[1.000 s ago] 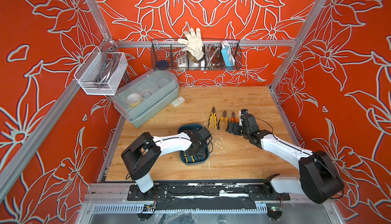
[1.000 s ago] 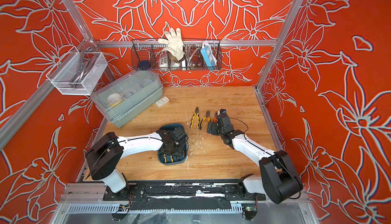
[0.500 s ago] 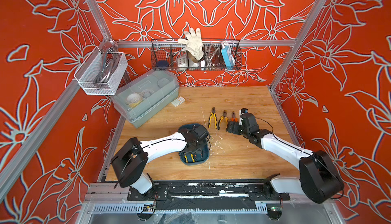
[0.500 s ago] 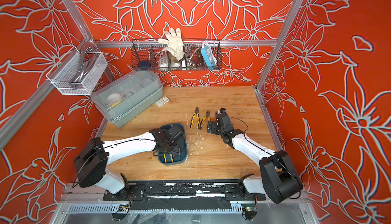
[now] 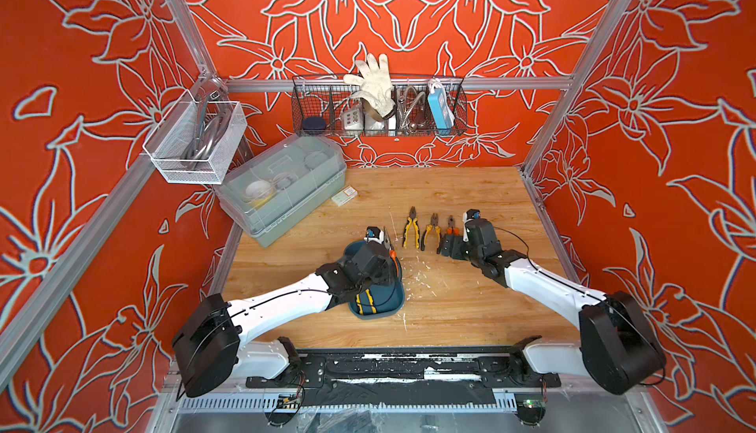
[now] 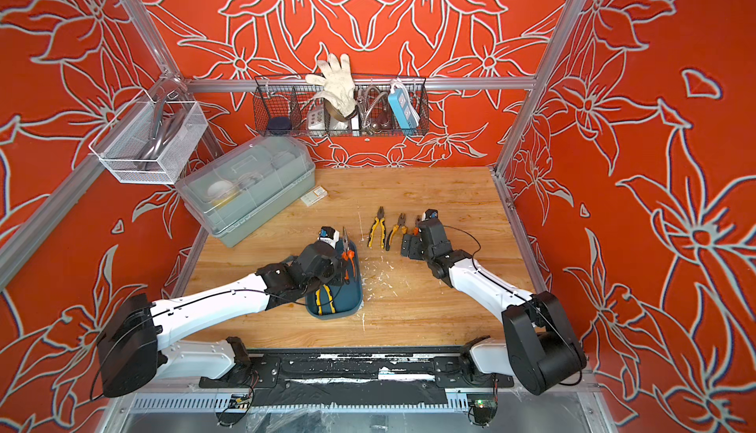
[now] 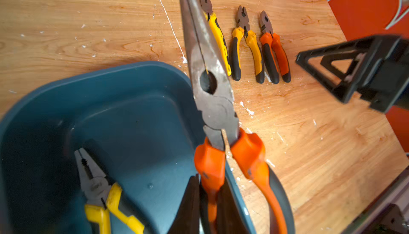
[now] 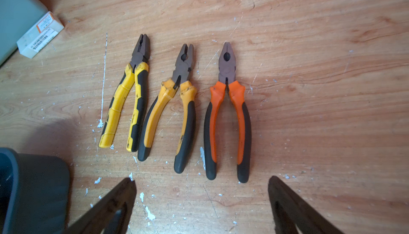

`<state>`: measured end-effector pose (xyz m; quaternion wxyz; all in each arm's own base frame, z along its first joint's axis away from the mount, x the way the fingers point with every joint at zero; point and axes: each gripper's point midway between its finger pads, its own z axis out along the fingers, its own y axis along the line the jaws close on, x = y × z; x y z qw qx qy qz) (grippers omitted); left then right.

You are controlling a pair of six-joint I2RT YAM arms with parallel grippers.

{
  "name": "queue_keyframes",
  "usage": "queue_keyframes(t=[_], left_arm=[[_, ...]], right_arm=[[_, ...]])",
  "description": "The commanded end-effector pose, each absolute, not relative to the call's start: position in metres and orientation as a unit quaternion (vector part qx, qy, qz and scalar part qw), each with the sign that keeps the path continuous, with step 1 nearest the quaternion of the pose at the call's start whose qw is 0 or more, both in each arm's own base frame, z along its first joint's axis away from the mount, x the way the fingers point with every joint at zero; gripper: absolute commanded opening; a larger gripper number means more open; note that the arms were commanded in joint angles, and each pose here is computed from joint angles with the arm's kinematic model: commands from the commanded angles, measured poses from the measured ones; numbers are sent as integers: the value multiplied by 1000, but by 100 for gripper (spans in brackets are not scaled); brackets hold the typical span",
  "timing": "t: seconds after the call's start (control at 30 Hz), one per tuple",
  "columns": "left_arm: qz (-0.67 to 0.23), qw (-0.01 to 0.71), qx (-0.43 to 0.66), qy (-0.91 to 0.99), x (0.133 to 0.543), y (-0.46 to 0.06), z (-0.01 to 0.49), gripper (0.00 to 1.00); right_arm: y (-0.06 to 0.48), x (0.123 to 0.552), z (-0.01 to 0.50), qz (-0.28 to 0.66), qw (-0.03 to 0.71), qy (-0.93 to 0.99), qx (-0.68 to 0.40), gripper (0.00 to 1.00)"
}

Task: Take the pliers out of the storage box
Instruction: Pick up the pliers from the storage box, then place the pliers at the center of the board.

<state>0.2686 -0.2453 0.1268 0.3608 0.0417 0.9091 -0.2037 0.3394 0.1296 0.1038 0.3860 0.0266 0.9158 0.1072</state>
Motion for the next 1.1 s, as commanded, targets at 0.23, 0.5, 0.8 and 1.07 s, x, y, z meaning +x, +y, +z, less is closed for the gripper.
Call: queue_keyframes(t=[0.23,0.5,0.8,1.07], left_arm=[[-238,417,63,875,278,-254,154,0],[-260,381,88,883,276,-275,141,0],[-256,359,97,892,277,-283,132,0],[-248,360,93,895,279,-281,128,0]], right_arm=[[161,337,104,194,364,911,13,96],[228,326,119,377,315,870,-51,96],[272,307,143,487,288,817,-112,95],[293,294,140,478,274,820,-155,76]])
